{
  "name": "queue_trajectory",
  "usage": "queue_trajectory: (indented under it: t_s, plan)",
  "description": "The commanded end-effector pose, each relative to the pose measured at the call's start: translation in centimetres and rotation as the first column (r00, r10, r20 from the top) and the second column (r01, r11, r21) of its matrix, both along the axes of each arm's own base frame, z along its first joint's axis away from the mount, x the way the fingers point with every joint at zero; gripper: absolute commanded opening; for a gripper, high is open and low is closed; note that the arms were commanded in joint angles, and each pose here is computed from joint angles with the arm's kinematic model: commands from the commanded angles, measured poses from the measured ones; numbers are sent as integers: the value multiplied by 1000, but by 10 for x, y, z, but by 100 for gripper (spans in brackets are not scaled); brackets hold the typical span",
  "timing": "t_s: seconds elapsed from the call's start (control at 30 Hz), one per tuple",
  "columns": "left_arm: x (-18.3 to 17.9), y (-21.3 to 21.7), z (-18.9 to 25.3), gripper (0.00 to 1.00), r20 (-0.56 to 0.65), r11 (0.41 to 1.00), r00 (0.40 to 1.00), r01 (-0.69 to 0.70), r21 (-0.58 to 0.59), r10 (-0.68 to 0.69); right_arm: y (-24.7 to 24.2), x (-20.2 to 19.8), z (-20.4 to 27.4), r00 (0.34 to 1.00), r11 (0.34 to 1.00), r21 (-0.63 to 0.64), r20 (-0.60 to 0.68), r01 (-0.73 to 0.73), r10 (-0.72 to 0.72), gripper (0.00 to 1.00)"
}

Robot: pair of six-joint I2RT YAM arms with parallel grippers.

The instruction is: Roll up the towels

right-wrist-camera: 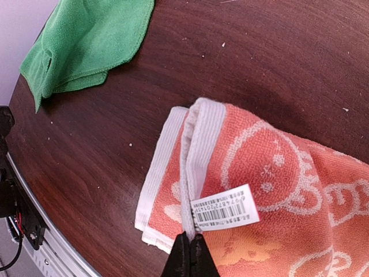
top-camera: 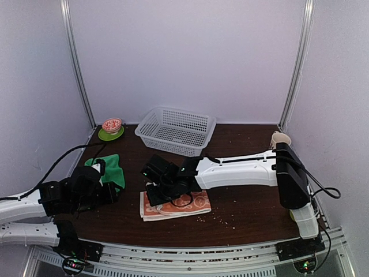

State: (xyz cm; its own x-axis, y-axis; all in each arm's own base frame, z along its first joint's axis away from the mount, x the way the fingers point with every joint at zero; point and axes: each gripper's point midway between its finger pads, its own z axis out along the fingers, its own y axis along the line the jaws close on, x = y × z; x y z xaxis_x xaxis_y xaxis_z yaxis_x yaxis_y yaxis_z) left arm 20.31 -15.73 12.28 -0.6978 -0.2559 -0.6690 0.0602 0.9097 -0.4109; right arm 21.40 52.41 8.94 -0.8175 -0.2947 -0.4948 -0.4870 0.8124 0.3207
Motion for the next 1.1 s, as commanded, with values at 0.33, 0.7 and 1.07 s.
queue_trajectory:
  t_s: [0.33,0.7,1.07]
  plan:
    - [-1,1,-1,37,6,1000,1000,-4,-4,4,6,-2,36,999,999,44,49,14,-17,0]
    - [-1,2,-1,37,9,1000,1000,-5,-7,5,6,-2,61,995,997,76,92,27,-34,0]
    - [-3,-3,-19,37,-46,1000,999,6,15,-5,17,-5,50,997,998,70,71,4,-9,0]
